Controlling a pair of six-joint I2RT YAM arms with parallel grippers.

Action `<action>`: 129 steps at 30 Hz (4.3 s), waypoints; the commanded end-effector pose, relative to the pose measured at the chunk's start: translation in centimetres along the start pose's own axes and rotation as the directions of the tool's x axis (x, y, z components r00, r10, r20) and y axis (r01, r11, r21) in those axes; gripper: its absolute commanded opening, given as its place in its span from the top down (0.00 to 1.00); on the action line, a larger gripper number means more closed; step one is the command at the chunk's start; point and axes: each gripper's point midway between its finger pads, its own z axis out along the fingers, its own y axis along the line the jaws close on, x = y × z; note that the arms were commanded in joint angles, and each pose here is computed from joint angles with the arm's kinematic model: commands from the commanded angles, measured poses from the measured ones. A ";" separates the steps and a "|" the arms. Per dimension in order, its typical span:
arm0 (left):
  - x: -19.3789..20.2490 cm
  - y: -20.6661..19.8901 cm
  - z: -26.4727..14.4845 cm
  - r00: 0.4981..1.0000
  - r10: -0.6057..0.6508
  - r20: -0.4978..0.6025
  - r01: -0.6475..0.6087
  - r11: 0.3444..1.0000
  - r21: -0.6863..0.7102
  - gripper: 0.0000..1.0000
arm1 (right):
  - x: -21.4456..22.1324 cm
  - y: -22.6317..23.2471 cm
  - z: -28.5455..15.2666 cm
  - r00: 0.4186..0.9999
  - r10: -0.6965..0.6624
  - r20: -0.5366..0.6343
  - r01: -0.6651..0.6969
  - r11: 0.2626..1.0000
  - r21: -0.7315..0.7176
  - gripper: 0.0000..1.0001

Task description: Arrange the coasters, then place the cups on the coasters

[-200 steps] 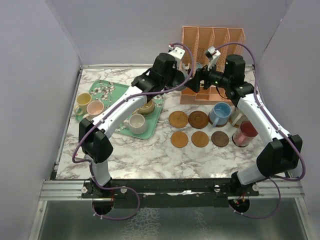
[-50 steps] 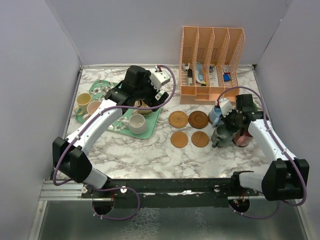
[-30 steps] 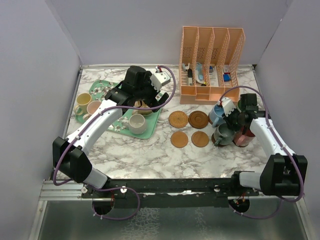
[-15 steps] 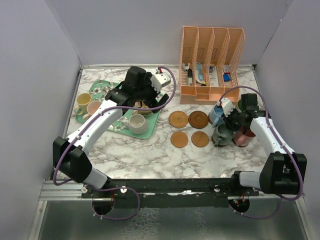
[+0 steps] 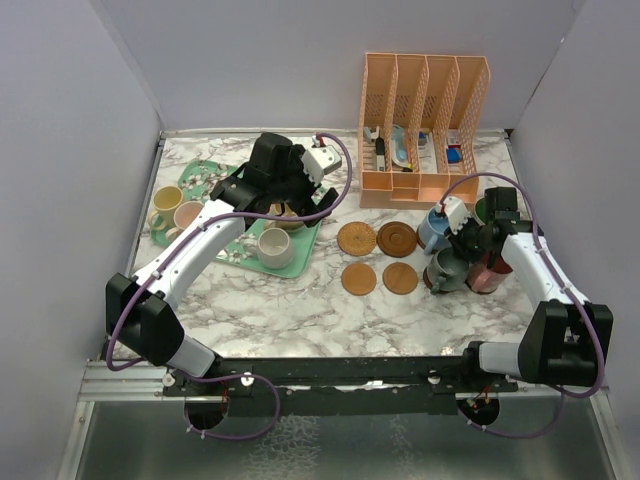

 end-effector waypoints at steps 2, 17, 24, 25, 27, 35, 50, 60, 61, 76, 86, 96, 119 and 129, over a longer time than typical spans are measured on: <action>-0.8 -0.4 -0.5 0.999 0.014 0.042 -0.015 1.000 0.024 0.01 | -1.7 -0.3 -0.3 0.997 -0.021 0.071 0.022 1.000 -0.020 0.99; -0.7 -0.5 -0.6 0.999 0.018 0.042 -0.019 0.999 0.028 0.01 | -1.9 0.0 -0.2 0.997 -0.018 0.081 0.022 0.999 -0.049 0.99; -0.6 -0.6 -0.6 0.999 0.020 0.041 -0.021 0.999 0.030 0.01 | -1.9 0.0 0.0 0.997 -0.013 0.079 0.018 0.998 -0.059 0.99; -0.7 -0.6 -0.6 0.999 0.020 0.042 -0.021 0.999 0.032 0.01 | -1.9 0.1 0.0 0.997 -0.015 0.079 0.020 0.998 -0.061 0.99; -0.7 -0.6 -0.6 0.999 0.019 0.042 -0.021 0.999 0.030 0.01 | -1.8 0.1 0.1 0.997 -0.017 0.077 0.022 0.998 -0.062 0.99; -0.7 -0.6 -0.6 0.999 0.021 0.043 -0.022 0.999 0.032 0.01 | -1.6 0.0 0.0 0.997 -0.032 0.071 0.036 0.998 -0.056 0.99; -0.6 -0.9 -0.8 0.999 0.022 0.046 -0.024 0.999 0.041 0.01 | -1.6 0.3 -0.6 0.997 -0.039 0.069 0.043 0.998 -0.053 0.93; -0.7 -1.1 -1.0 0.998 0.022 0.050 -0.025 0.999 0.044 0.01 | -1.5 0.5 -1.0 0.997 -0.031 0.066 0.035 0.998 -0.055 0.89; -0.7 -1.1 -1.0 0.999 0.022 0.050 -0.024 0.999 0.046 0.01 | -1.5 0.6 -1.0 0.997 -0.030 0.065 0.034 0.998 -0.056 0.89; -0.7 -1.3 -1.1 0.998 0.023 0.056 -0.026 0.998 0.055 0.01 | -2.4 0.0 -1.7 0.995 -0.029 0.095 0.031 0.999 -0.027 0.93; -0.7 -1.3 -1.1 0.998 0.024 0.055 -0.027 0.998 0.053 0.01 | -2.9 -0.3 -1.8 0.993 -0.035 0.108 0.037 0.999 -0.016 0.95; -0.7 -1.3 -1.2 0.998 0.026 0.056 -0.029 0.998 0.054 0.01 | -2.9 -0.1 -1.2 0.993 -0.030 0.117 0.035 0.999 -0.036 0.95; -0.8 -1.3 -1.3 0.998 0.028 0.060 -0.032 0.998 0.055 0.01 | -2.0 0.0 -0.3 0.994 -0.050 0.099 0.054 0.998 -0.037 0.95; -0.8 -1.4 -1.3 0.998 0.031 0.061 -0.034 0.998 0.058 0.01 | -1.5 0.0 0.0 0.995 -0.057 0.085 0.060 0.998 -0.034 0.95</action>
